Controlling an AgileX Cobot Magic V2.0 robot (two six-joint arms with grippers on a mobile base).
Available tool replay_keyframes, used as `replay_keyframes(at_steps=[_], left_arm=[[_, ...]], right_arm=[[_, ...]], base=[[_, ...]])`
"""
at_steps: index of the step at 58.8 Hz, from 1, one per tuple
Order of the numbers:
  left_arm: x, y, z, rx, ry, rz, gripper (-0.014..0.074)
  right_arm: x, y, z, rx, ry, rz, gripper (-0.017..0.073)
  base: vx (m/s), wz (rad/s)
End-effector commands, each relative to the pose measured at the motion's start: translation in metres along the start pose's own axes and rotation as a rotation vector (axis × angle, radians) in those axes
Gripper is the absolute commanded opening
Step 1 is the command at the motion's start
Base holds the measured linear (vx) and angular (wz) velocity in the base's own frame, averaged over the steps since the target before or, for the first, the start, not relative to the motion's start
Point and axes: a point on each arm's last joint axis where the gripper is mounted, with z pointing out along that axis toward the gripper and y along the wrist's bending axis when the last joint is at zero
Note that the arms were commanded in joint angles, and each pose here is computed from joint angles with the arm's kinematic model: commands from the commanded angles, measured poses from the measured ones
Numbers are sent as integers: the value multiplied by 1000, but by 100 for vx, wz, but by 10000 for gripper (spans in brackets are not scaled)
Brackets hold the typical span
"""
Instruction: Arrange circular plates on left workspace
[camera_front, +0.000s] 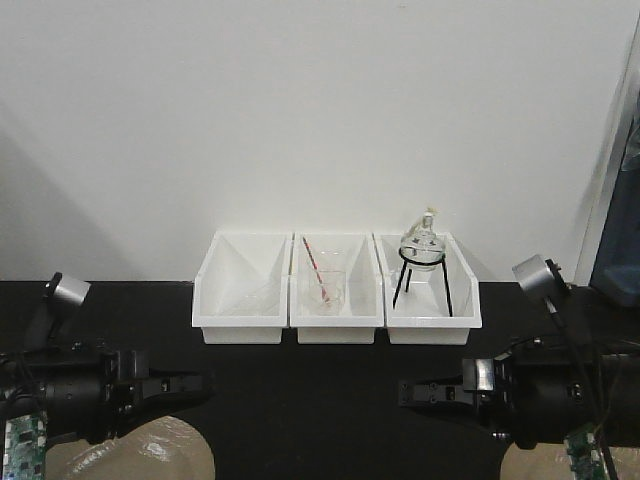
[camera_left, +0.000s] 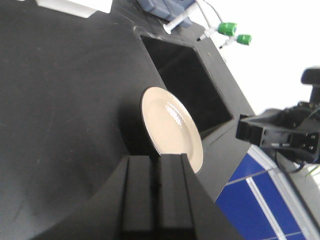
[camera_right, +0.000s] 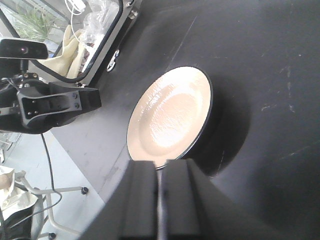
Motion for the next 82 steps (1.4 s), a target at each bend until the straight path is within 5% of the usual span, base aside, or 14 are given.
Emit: replay_keyframes(at_steps=[1, 8, 16, 22, 29, 39, 45, 57, 65, 82], left_arm=[[-12, -20, -6, 81, -61, 29, 279], [-13, -17, -7, 42, -56, 25, 445], [-17, 4, -25, -80, -19, 13, 514], [-22, 34, -55, -251, -29, -22, 512], [-28, 70, -100, -459, -116, -120, 512], [-23, 110, -143, -600, -147, -219, 512], [-16, 133, -148, -593, -126, -289, 512], [-2, 173, -138, -570, -47, -343, 512], [8, 195, -127, -491, -20, -390, 512], [14, 207, -82, -353, 6, -393, 470]], right_arm=[[-11, 17, -7, -69, -62, -17, 356], [-9, 19, -8, -90, -39, -22, 553], [-8, 20, -8, -97, -29, -24, 657], [-8, 20, -8, -97, -28, -21, 655], [-8, 20, -8, -98, -28, -21, 632], [-6, 22, -8, -122, -9, -19, 588], [-4, 25, -8, -152, 15, -21, 578], [-3, 24, -8, -144, 25, -29, 578], [-3, 23, -8, -133, 26, -33, 578], [-6, 20, -7, -95, -5, -31, 578]], base=[[0, 0], [0, 0], [0, 0], [0, 0], [0, 0], [0, 0], [0, 0], [0, 0], [0, 0], [0, 0]])
